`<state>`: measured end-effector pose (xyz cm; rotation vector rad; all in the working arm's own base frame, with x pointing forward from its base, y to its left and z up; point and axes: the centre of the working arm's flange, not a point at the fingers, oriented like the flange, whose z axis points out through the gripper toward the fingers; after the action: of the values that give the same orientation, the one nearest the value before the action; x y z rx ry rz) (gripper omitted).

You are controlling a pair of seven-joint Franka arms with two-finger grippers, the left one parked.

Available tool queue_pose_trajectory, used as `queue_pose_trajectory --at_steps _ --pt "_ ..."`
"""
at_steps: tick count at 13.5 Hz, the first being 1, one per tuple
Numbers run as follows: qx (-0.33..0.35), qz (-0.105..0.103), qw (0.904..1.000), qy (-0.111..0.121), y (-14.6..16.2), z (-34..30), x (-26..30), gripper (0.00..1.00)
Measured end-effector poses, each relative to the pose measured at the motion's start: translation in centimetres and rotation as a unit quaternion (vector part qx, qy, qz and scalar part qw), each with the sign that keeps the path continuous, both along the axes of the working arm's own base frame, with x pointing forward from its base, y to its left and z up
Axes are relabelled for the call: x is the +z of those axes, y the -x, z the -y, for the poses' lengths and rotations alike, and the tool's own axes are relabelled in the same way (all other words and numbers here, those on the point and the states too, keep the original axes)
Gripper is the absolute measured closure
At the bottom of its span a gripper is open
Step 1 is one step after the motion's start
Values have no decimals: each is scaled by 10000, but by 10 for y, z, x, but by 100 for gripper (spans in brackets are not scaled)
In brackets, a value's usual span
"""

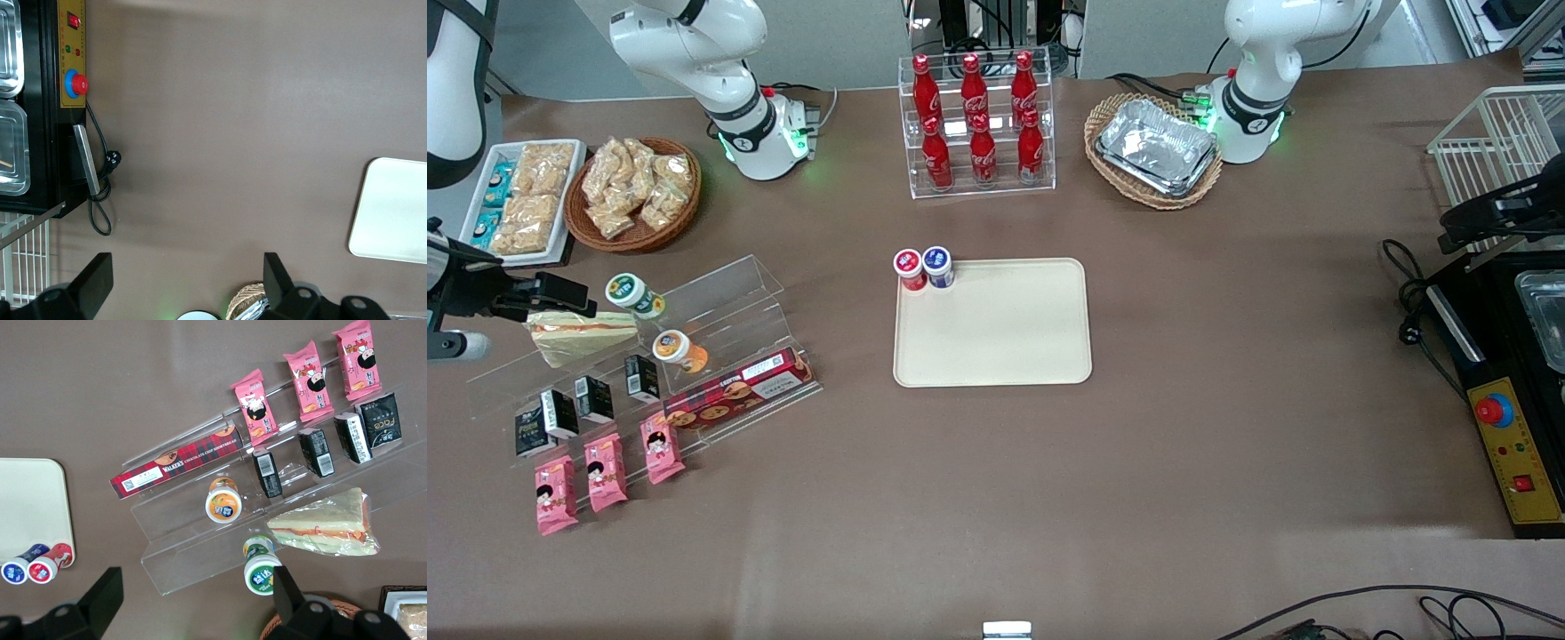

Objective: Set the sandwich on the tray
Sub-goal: 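Move the right gripper toward the wrapped sandwich on the acrylic display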

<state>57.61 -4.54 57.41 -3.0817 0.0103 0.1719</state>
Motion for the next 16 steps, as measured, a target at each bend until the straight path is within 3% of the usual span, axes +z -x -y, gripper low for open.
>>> queue_pose_trajectory --at_steps 7,11,13,16 --pt "-140 -31 9999 9 2 11 0 0" --pt "-1016 -73 9948 83 7 48 0 0" --pt "-1868 -93 9822 171 10 57 3 0" --pt "-3206 -99 9465 351 10 61 6 0"
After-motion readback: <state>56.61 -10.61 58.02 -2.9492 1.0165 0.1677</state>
